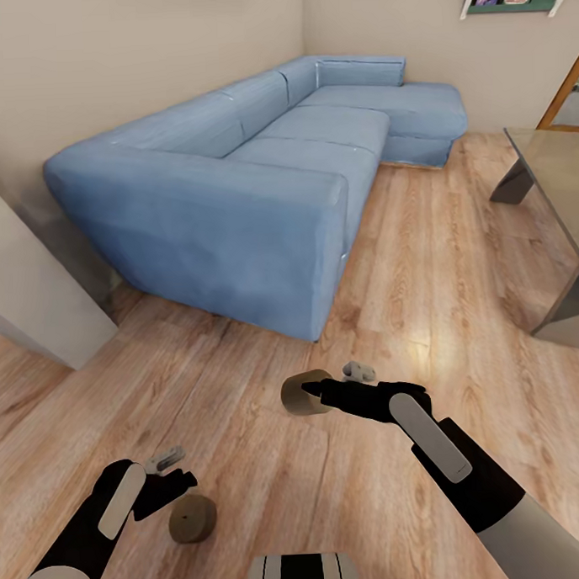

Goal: Place each of the two pumpkins and all three candles from the living room inside a cabinet in the living room (use any cabinet), then make sure every cabinet is closed, and position the cauldron so it is next to a table in the living room.

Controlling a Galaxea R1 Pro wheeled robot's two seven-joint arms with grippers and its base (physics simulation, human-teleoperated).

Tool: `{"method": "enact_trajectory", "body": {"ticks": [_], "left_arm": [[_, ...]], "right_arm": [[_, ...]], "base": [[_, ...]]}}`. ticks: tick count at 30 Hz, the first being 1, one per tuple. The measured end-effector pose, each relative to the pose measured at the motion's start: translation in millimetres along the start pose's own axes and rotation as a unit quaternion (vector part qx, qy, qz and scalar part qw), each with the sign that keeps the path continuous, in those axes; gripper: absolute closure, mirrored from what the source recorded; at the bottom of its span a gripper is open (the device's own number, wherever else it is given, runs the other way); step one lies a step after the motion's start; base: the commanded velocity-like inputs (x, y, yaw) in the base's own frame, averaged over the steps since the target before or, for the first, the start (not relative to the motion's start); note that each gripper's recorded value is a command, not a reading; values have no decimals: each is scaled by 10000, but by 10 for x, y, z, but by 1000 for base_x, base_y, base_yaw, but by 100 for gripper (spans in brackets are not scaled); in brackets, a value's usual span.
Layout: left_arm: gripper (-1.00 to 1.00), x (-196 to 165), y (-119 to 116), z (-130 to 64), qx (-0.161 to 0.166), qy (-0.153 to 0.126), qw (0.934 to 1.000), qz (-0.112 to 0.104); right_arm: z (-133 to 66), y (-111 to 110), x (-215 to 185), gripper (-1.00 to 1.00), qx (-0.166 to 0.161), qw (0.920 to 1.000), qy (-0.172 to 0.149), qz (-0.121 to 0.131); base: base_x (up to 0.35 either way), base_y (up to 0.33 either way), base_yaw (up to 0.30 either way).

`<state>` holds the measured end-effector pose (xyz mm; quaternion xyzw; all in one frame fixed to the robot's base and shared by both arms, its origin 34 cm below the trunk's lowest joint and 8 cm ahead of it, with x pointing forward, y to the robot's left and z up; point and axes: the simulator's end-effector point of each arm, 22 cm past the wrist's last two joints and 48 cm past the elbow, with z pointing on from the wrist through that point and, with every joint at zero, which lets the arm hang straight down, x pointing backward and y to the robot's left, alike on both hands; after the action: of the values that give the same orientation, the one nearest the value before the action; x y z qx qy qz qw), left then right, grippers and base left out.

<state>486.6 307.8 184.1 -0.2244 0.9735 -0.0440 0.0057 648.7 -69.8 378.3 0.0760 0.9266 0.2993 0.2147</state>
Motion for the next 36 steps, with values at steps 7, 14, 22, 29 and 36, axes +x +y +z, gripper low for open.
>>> {"method": "enact_trajectory", "body": {"ticks": [7, 14, 22, 29, 36], "left_arm": [[-100, -1, -1, -1, 0, -1, 10000, 1], [-100, -16, -7, -8, 9, -21, 10000, 0], [-100, 50, 35, 92, -43, 84, 10000, -10], [-100, 134, 87, 208, -105, 213, 9997, -22], [-100, 221, 140, 322, -168, 341, 9993, -34]], "right_arm": [[-1, 2, -1, 100, -1, 10000, -2, -2], [0, 1, -1, 100, -1, 10000, -1, -1], [93, -90, 82, 100, 39, 9999, 104, 61], [83, 194, 78, 100, -449, 9990, 86, -21], [-17, 639, 277, 100, -1510, 9869, 507, -266]], "base": [[101, 44, 0], [20, 9, 0], [1, 0, 0], [0, 0, 0], [0, 0, 0]]}}
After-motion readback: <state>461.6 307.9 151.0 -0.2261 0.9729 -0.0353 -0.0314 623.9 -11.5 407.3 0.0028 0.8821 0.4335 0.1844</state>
